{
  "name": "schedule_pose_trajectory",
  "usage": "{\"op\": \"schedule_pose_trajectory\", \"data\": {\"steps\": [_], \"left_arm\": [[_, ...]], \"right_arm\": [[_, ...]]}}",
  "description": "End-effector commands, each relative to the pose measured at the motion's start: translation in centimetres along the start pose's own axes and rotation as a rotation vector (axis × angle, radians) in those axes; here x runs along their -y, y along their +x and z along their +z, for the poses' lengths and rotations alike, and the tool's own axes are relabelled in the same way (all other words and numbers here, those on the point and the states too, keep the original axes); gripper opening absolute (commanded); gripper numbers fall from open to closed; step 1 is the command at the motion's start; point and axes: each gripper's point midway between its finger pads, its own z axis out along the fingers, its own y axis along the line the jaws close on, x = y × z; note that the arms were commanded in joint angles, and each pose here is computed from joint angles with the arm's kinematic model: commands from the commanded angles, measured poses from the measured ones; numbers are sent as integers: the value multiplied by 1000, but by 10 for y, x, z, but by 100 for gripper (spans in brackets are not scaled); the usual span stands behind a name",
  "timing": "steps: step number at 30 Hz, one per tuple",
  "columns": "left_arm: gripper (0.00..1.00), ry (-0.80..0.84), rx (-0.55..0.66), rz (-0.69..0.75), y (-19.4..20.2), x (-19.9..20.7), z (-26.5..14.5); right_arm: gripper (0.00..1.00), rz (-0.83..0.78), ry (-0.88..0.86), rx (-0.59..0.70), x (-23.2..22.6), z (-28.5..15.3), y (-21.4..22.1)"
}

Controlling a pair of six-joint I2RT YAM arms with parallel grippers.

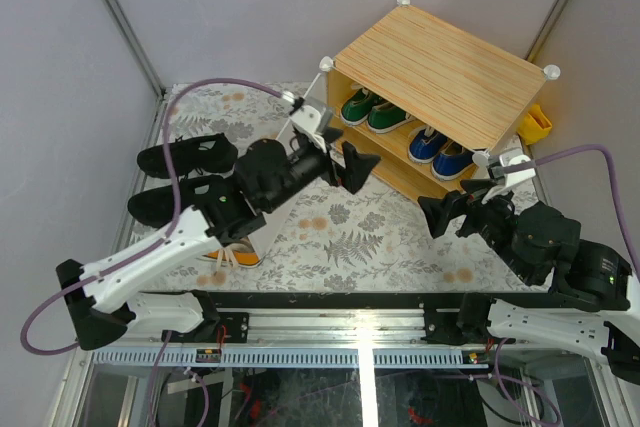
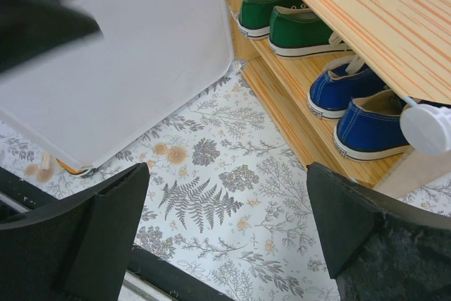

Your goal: Place and organize the shoes in the shoe cabinet

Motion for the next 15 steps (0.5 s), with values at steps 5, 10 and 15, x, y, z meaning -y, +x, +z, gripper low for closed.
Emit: {"op": "schedule_pose_trajectory", "data": {"steps": [5, 10, 15], "left_arm": [[100, -412, 152, 92, -124, -71, -61], [100, -565, 239, 23, -171, -123, -81], [100, -863, 215, -127, -157, -236, -103]], "right_arm": [[99, 15, -75, 4, -28, 13, -10], [99, 17, -105, -5, -36, 15, -9], [99, 31, -146, -19, -46, 18, -3]]}}
